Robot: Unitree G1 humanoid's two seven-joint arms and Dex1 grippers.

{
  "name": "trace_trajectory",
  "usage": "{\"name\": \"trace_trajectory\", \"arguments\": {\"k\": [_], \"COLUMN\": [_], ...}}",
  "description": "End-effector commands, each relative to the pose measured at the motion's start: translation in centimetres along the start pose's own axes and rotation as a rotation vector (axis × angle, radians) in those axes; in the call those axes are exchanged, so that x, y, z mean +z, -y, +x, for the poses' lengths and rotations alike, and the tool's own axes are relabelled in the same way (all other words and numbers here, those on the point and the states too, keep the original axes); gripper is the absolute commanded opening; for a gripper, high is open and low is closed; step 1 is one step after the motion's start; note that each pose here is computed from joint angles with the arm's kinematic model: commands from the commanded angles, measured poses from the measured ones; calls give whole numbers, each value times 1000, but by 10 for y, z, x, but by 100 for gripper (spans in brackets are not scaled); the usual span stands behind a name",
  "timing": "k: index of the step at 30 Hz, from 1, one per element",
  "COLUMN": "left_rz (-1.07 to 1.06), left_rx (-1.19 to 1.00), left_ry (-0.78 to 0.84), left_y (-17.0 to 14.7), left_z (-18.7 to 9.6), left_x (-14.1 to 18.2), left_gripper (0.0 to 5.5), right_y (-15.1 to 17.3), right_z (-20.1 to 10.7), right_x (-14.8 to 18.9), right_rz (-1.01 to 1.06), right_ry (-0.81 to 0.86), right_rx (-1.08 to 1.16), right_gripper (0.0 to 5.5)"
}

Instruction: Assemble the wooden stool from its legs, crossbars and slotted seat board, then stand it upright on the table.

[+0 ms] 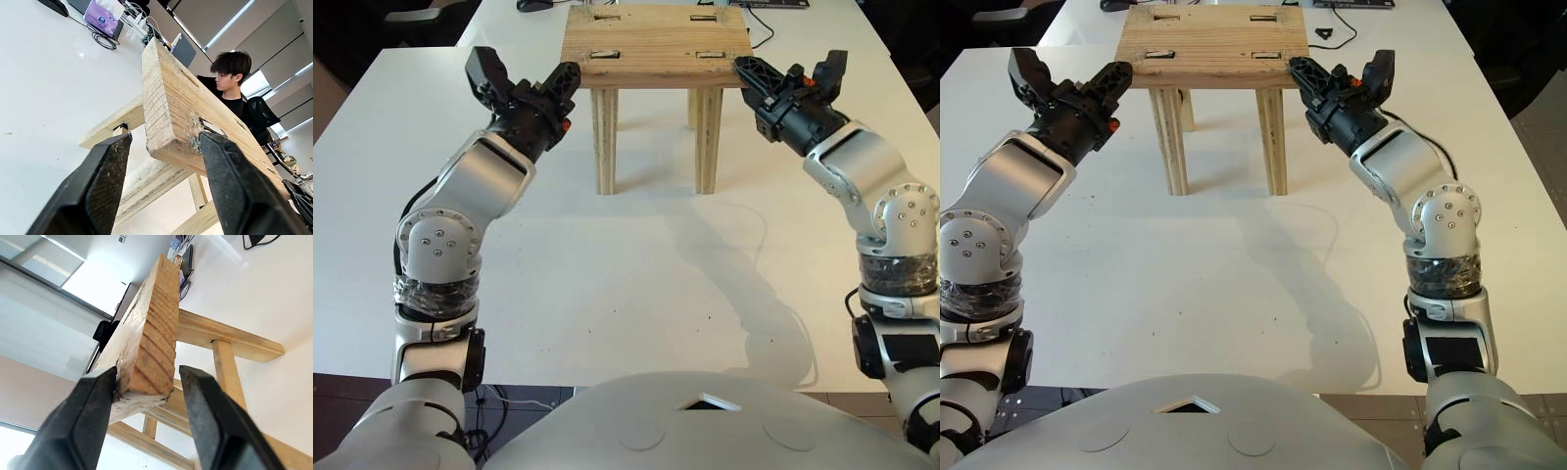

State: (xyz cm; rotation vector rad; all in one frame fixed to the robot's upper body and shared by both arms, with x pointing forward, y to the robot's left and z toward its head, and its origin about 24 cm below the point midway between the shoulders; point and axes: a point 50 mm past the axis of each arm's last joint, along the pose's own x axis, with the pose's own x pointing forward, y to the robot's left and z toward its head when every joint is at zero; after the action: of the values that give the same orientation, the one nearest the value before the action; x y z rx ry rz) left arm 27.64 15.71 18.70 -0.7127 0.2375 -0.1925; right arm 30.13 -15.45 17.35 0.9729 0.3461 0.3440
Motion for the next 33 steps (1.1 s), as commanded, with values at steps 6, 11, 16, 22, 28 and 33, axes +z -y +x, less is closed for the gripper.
{"name": "trace_trajectory", "arguments": {"k": [6, 11, 16, 22, 28, 33], "left_rz": [-14, 97, 276, 561, 631, 748], "left_rx": [30, -22, -76, 27, 116, 142], "left_ry": [22, 129, 218, 107, 139, 147], "left_y": [-23, -25, -23, -55, -91, -112], "left_z": [5, -11, -41, -44, -62, -65], "left_x": [6, 27, 43, 0, -53, -82], "left_gripper": [350, 350, 350, 350, 350, 350], "right_y": [25, 7, -10, 43, 89, 116], "right_z": [0, -7, -22, -34, -54, -53], "right_x": [3, 19, 23, 14, -15, -48], "right_rz": [76, 104, 53, -508, -760, -1044], "right_ry": [37, 115, 127, 242, 298, 261], "right_rx": [-112, 9, 144, -150, -263, -282], "right_gripper": [322, 322, 322, 322, 322, 322]}}
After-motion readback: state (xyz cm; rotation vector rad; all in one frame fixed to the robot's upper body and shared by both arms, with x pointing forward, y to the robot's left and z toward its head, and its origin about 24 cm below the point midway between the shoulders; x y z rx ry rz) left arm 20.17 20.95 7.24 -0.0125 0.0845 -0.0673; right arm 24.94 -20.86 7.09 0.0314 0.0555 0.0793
